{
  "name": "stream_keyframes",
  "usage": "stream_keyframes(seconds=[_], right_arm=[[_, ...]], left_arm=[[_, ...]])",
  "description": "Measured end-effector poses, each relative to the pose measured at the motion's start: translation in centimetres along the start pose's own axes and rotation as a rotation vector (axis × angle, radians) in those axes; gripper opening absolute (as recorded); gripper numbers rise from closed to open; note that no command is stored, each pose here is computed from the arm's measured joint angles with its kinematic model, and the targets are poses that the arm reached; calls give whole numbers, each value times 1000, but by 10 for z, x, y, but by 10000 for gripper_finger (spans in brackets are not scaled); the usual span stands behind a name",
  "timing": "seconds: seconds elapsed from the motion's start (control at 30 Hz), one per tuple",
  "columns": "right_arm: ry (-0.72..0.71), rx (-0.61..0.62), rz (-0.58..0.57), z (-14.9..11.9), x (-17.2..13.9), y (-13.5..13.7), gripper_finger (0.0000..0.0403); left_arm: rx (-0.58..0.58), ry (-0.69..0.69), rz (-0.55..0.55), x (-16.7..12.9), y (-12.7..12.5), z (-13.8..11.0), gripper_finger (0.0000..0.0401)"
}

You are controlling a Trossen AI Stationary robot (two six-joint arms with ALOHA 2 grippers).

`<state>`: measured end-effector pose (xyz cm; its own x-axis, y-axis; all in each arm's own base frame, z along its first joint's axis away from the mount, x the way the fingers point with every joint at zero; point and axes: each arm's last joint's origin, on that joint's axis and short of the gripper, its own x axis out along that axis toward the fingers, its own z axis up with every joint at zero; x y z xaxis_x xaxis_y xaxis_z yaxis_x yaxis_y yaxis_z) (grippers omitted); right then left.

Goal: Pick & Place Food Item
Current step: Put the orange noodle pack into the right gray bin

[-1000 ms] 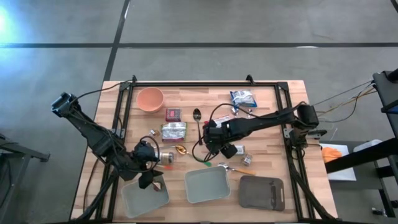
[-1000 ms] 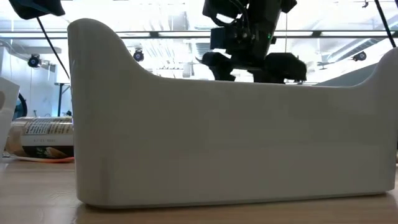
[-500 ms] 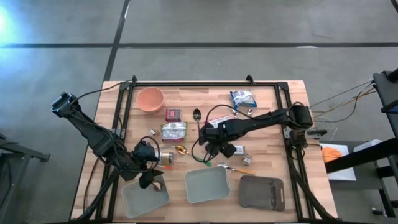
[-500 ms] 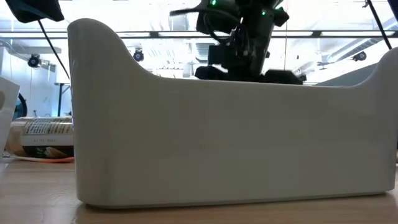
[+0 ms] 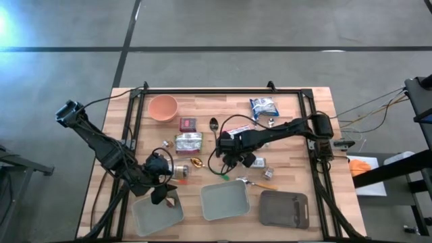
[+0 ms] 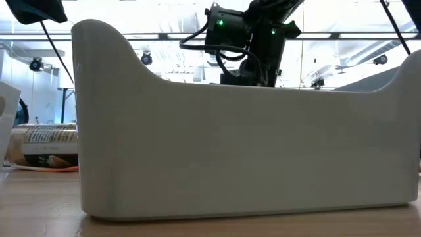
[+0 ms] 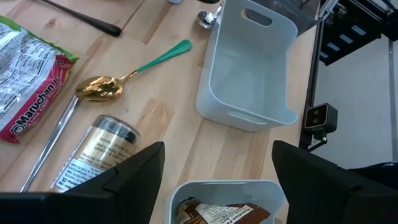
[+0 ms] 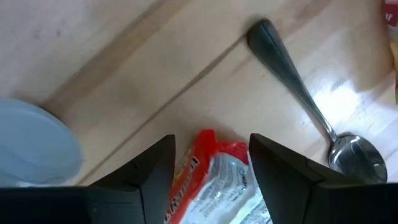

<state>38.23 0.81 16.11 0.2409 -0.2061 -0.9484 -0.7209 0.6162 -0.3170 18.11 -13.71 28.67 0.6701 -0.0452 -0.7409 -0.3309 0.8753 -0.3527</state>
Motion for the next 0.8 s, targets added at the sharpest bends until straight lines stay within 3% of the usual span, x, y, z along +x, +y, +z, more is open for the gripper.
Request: stream_keyframes(seconds=[0.8], right_arm=[[2,-21,4,-5,17,-3,203]], left_arm=[[1,1,0,0,0,0,303]])
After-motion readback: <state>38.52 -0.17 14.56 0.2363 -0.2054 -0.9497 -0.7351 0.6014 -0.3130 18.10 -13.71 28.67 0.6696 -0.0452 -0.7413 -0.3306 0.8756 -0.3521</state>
